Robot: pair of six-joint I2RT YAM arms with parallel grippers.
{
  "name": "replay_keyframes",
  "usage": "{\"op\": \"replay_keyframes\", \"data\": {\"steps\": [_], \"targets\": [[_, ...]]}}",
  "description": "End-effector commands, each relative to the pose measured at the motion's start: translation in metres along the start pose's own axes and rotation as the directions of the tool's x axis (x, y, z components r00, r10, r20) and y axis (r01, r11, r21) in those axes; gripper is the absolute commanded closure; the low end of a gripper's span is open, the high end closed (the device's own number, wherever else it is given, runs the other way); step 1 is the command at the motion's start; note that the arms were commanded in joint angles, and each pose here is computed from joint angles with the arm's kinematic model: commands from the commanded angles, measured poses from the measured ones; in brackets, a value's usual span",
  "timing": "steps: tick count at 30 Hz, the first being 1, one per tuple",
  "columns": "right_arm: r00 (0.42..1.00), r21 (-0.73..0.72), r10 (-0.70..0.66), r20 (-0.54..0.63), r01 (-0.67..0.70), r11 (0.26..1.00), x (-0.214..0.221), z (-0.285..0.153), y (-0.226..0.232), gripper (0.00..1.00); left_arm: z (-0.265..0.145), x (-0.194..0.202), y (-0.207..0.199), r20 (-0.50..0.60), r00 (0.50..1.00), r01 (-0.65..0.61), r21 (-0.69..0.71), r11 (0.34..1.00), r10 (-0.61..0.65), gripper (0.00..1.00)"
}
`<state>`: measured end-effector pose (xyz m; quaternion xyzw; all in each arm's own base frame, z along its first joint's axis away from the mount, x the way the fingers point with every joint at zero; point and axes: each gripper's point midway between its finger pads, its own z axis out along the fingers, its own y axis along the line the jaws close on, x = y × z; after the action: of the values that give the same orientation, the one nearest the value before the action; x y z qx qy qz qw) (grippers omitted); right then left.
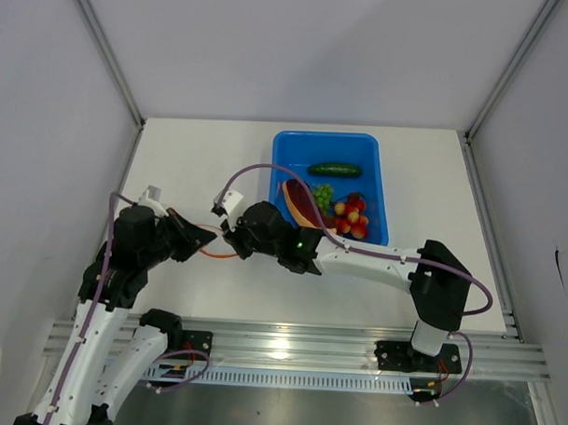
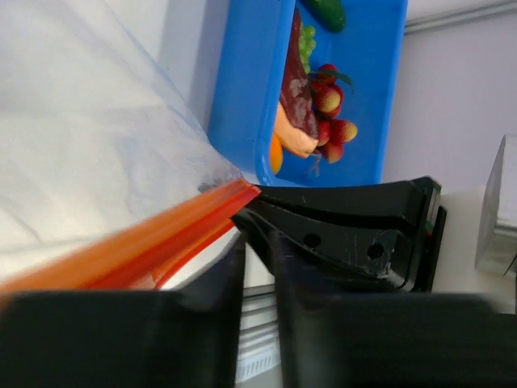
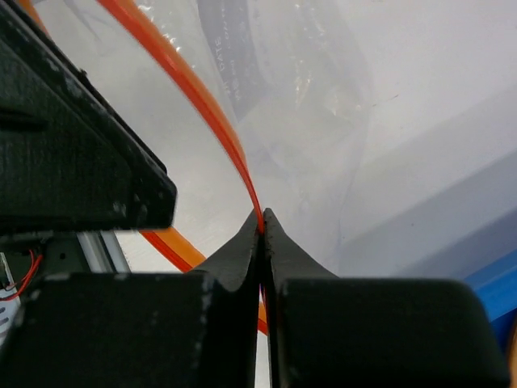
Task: Place the food in the zip-top bag and seal the zipper
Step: Pick up the zipper food storage bag at the center of the board, then open the zipper of the food storage bag at the center of the board.
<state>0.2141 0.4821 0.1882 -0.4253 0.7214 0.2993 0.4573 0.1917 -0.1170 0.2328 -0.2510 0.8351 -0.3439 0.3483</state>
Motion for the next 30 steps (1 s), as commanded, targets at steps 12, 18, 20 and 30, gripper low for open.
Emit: {"op": "replay_keyframes", "data": {"steps": [12,18,20,30], "targets": [[0.946,-0.066,0.322,0.038,-0.320,0.945,-0.058,-0.016,0.004,1.00,-0.043,-0.014,-0.014,0.140,0.974,-0.189,0.066,0.980,0.178,0.33],[0.909,-0.101,0.415,0.031,-0.411,0.906,-0.073,-0.025,-0.002,1.00,-0.052,-0.009,-0.005,0.160,0.968,-0.203,0.059,0.977,0.192,0.43],[0.908,-0.109,0.418,0.030,-0.413,0.904,-0.074,-0.028,-0.001,1.00,-0.048,-0.011,0.004,0.158,0.967,-0.206,0.011,0.978,0.202,0.43],[0.906,-0.116,0.423,0.010,-0.419,0.900,-0.068,-0.033,0.006,1.00,-0.032,-0.031,-0.013,0.195,0.957,-0.223,0.023,0.974,0.215,0.42]]}}
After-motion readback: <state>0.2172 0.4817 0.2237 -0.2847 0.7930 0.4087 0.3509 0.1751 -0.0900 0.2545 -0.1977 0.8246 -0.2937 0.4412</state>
